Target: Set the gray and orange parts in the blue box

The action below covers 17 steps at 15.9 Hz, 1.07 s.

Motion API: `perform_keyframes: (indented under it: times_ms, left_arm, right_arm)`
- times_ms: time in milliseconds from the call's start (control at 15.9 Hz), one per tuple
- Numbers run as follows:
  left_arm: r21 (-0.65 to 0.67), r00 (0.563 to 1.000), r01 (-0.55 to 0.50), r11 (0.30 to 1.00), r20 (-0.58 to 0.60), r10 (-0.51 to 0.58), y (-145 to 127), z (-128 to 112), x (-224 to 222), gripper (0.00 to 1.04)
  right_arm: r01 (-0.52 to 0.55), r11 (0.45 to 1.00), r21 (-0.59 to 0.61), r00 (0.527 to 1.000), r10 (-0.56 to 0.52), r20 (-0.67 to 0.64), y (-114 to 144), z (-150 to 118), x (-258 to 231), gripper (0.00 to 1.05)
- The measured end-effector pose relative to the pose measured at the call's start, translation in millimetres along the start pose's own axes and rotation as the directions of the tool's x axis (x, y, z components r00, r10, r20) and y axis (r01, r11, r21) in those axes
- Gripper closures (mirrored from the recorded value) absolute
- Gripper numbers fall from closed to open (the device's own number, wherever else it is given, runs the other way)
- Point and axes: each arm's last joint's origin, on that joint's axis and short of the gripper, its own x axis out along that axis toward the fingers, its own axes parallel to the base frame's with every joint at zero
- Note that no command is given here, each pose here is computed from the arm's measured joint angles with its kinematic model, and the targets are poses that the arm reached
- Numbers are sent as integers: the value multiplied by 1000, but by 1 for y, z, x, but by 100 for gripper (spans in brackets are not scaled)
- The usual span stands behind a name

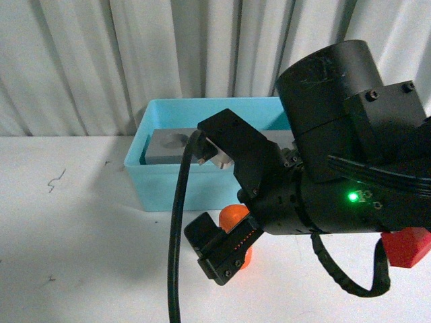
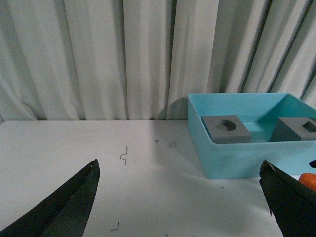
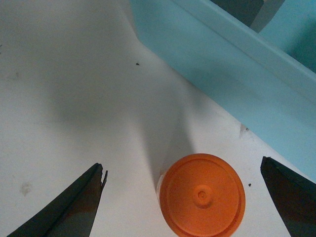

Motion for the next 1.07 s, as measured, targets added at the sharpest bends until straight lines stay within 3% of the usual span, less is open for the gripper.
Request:
perform_keyframes:
  times_ms: [693,1008,1071]
  left_arm:
    - [0,1000,0,1000,0,0,0,0,0,7]
    - [0,1000,0,1000,0,0,0,0,0,7]
    - [0,1000,0,1000,0,0,0,0,0,7]
  right_arm:
    - [32,997,63,998,-28,-64,5,-13,20,7]
    - [39,996,75,998,-35,-52,3,-11,17,55]
    - [39,997,70,999,-37,-29,4,-7,9,57]
